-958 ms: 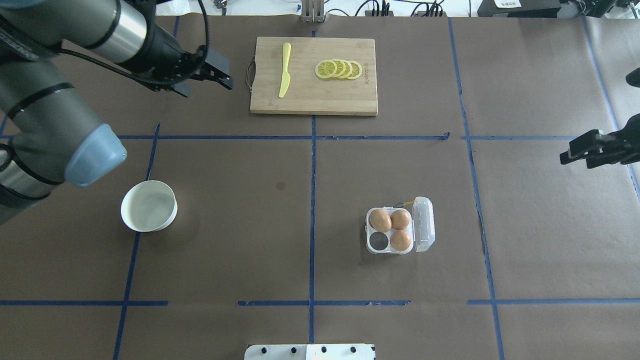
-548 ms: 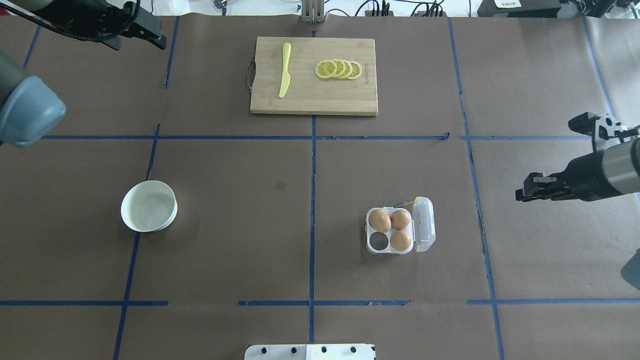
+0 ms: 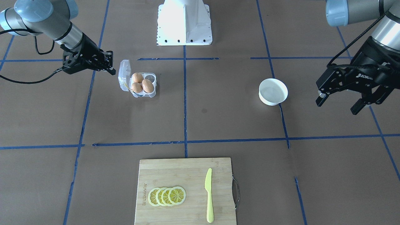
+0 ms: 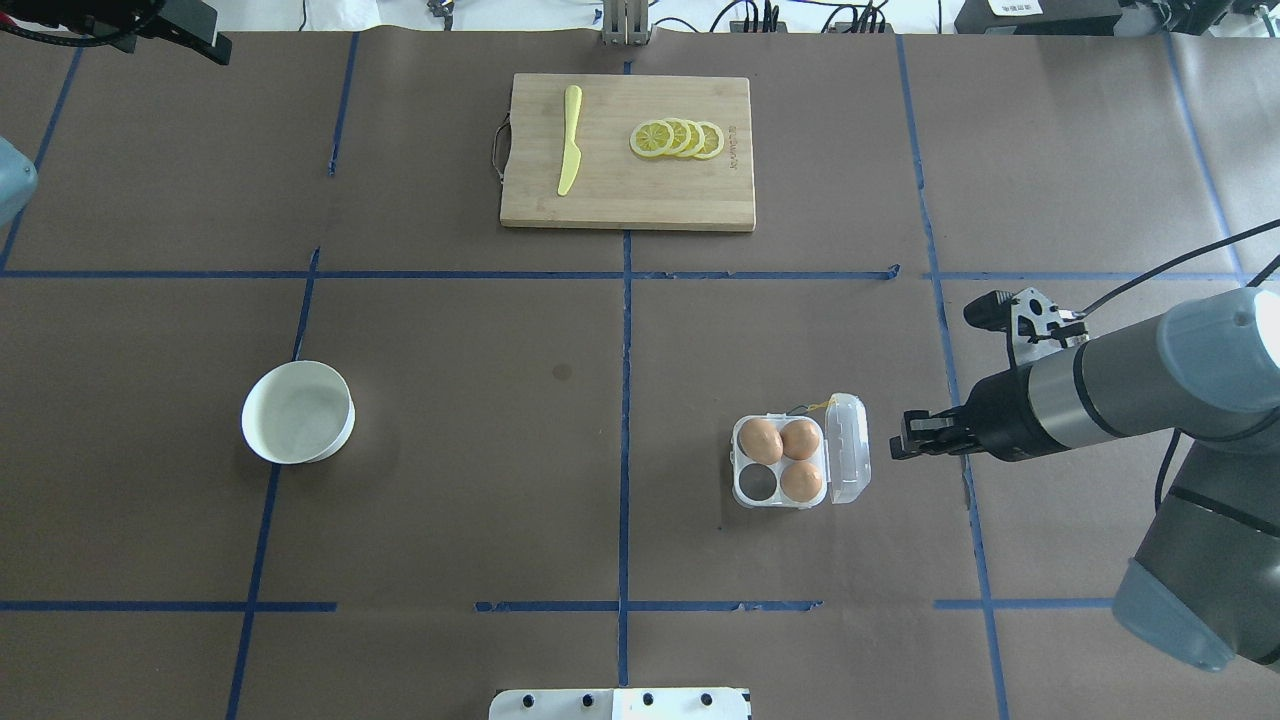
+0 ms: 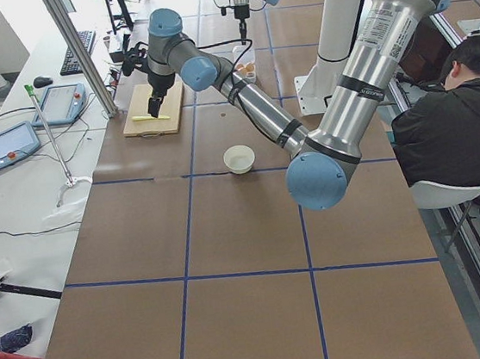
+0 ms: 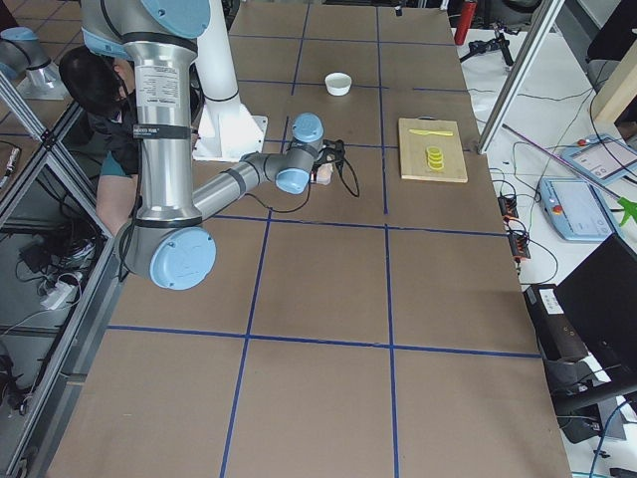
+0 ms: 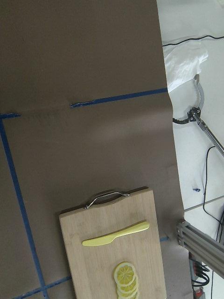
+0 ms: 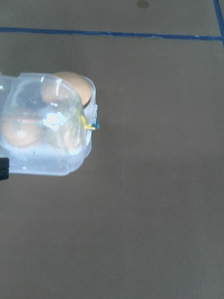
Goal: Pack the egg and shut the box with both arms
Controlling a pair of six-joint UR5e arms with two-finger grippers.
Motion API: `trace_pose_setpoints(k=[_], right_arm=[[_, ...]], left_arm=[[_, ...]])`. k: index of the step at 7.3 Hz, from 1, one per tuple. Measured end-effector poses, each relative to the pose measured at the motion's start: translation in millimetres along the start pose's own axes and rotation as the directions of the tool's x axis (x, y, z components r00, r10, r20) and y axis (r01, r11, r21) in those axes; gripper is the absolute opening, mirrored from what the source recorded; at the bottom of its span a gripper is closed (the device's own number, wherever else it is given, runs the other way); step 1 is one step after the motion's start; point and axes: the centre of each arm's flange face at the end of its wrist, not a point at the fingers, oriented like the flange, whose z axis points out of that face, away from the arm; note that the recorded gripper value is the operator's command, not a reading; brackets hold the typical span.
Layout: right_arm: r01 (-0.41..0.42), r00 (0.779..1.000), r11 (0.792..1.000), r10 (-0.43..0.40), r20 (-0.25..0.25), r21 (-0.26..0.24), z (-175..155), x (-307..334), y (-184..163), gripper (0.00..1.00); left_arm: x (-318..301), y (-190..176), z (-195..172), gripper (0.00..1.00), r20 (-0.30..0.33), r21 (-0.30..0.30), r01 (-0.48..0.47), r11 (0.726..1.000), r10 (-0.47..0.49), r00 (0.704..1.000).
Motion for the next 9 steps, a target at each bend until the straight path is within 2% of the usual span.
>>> trace_pose_setpoints(k=[3,4,5,6,8,9], right_arm=[[0.011,0.998,1.000,-0.011,0.065,0.005,18,-84,-15,0.00],[0.012,0.996,1.000,-0.013,0.088,0.009,21,-116,-24,0.09],[0.002,0.994,1.000,-0.003,0.112,0.012,22,-148,-33,0.66],[-0.027,0.991,0.999,0.024,0.133,0.021,21,-178,-41,1.00],[-0.094,0.984,0.993,0.081,0.160,0.075,11,-211,-54,1.00],[-0.115,0.983,0.988,0.098,0.158,0.105,1,-210,-67,1.00]], left_arm=[[-20,12,9,1.00,0.018,-0.024,-0.060,0.998,0.060,0.998],[-26,16,12,1.00,0.022,-0.032,-0.060,0.998,0.060,0.998],[-35,24,17,1.00,0.031,-0.044,-0.051,0.998,0.052,0.998],[-52,35,22,1.00,0.047,-0.062,-0.029,0.998,0.032,0.998],[-106,61,26,1.00,0.095,-0.101,-0.013,0.995,0.023,0.995],[-150,73,20,1.00,0.125,-0.122,-0.061,0.991,0.076,0.989]])
